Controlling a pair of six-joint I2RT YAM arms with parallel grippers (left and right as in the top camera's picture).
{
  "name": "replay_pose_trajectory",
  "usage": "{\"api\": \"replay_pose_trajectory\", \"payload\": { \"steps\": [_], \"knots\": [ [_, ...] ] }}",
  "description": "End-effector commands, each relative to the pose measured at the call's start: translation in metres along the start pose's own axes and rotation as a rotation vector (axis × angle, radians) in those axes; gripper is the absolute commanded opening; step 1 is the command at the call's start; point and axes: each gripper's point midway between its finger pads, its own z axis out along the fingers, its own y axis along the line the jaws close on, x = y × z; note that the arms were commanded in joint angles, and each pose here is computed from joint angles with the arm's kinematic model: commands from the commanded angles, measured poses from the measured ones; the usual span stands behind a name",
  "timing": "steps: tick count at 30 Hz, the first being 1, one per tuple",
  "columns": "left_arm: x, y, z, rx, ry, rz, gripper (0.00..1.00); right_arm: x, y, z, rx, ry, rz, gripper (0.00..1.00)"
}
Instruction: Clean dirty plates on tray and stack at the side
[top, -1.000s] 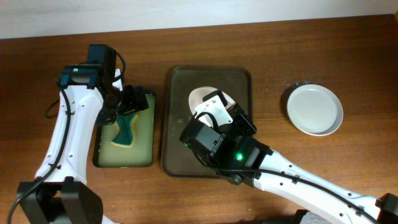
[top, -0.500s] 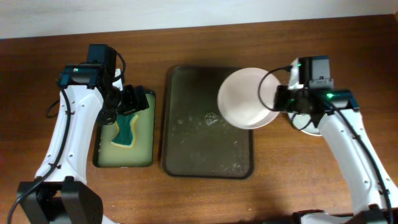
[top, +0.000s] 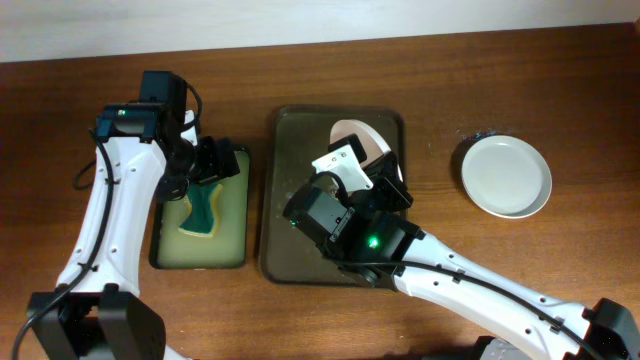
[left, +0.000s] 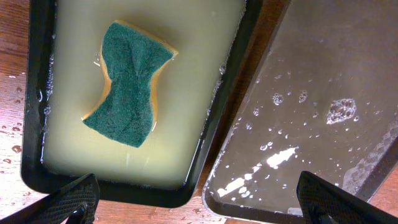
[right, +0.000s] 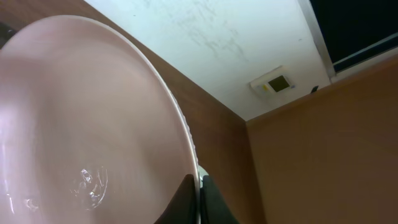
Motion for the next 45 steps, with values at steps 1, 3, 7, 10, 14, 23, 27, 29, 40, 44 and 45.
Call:
{"api": "replay_pose_trajectory", "payload": {
  "steps": [1,3,7,10,14,23,27,29,40,44,45],
  "knots": [
    [-0.001,-0.002,-0.006,0.013,-0.015,0.001,0.99,-0.006,-0.008,-0.002,0.039,-0.013,0.020,0.04],
    [-0.001,-0.002,-0.006,0.013,-0.015,0.001,0.99,-0.006,-0.008,-0.002,0.039,-0.013,0.021,0.04],
    [-0.001,-0.002,-0.006,0.013,-0.015,0.001,0.99,0.009,0.040,0.041,-0.372,0.162,0.354,0.04],
    [-0.001,-0.002,-0.006,0.013,-0.015,0.001,0.99,0.023,0.042,0.089,-0.890,0.315,0.693,0.04],
    [-0.001,-0.002,-0.006,0.013,-0.015,0.001,0.99,0.179,-0.108,0.185,-0.595,0.547,1.245,0.04],
    [-0.001,-0.002,-0.006,0.013,-0.015,0.001,0.99,0.332,-0.075,0.207,-0.403,1.022,1.375,0.04],
    [-0.001,-0.002,-0.006,0.013,-0.015,0.001,0.99,0.284,-0.084,0.193,-0.442,0.923,1.299,0.54],
    [-0.001,-0.002,-0.006,0.013,-0.015,0.001,0.99,0.218,-0.121,0.161,-0.466,0.684,1.246,0.55],
    [-0.001,-0.002,-0.006,0.013,-0.015,0.001,0.99,0.072,-0.107,-0.071,-0.946,0.090,0.878,0.98],
    [-0.001,-0.002,-0.006,0.013,-0.016,0.001,0.99,0.079,-0.136,-0.061,-0.720,-0.035,0.871,0.99],
    [-0.001,-0.002,-0.006,0.013,-0.015,0.001,0.99,0.083,-0.135,-0.059,-0.678,-0.123,0.825,0.98]
  ]
}}
